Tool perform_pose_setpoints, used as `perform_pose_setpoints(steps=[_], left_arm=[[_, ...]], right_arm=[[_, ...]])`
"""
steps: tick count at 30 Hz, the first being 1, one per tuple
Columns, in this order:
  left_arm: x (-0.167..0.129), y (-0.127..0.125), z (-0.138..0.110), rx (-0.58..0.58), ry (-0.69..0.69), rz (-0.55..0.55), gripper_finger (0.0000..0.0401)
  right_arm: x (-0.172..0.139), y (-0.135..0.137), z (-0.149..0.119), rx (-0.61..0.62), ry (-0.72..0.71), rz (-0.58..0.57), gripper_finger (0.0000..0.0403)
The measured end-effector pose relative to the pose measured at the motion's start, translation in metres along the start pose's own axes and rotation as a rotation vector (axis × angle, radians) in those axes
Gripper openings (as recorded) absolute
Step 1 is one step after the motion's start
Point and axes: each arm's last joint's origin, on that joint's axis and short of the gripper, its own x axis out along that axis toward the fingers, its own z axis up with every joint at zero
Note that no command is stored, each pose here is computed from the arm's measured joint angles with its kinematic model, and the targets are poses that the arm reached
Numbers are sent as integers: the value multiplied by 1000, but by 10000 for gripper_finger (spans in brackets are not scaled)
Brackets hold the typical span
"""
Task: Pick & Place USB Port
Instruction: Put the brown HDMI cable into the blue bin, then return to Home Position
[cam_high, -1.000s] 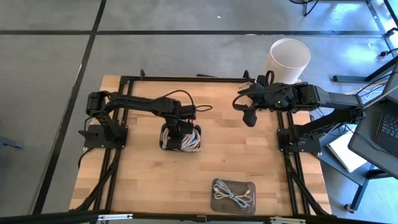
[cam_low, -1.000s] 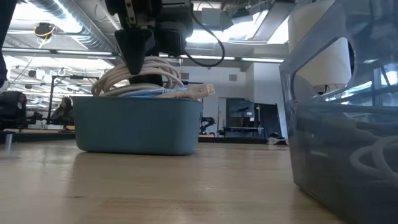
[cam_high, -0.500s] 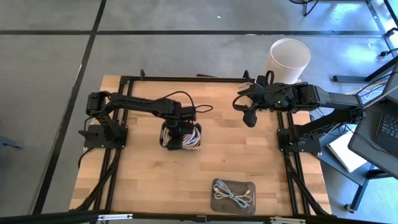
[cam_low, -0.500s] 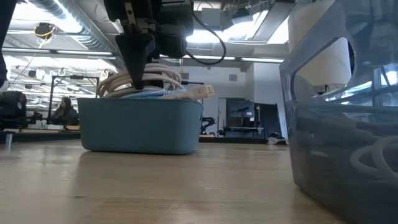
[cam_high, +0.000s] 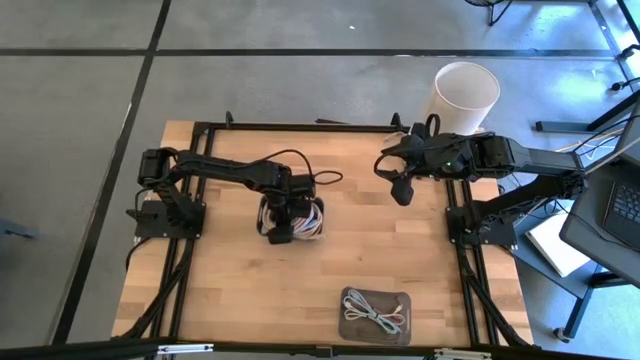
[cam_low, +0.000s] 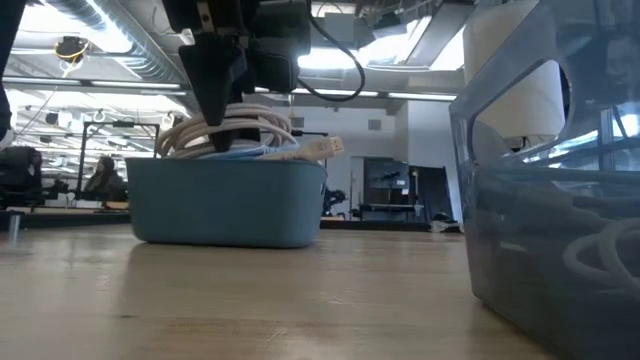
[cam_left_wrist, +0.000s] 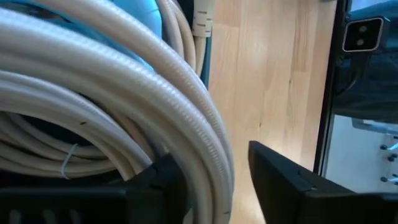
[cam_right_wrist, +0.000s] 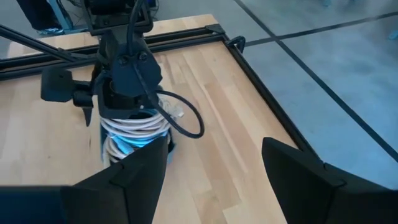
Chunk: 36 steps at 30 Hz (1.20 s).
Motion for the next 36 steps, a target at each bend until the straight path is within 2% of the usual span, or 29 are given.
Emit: perform_pose_setpoints(steps=[8, 13, 20, 27, 31, 36], left_arm=[[0, 0, 0, -24, 0, 8, 216], [-1, 0, -1, -39, 9, 3, 239], [-10, -4, -3, -48, 17, 24, 244], [-25, -12, 7, 1, -34, 63, 245], [-29, -10, 5, 11, -4, 128, 245], [-33, -4, 1, -17, 25, 145, 245]], right_arm=[[0, 0, 0, -1, 1, 4, 265], [0, 0, 0, -1, 1, 4, 265], [0, 0, 0, -2, 1, 3, 265], [0, 0, 0, 0, 2, 3, 265], [0, 1, 0, 2, 2, 5, 265], [0, 1, 0, 1, 3, 6, 265]])
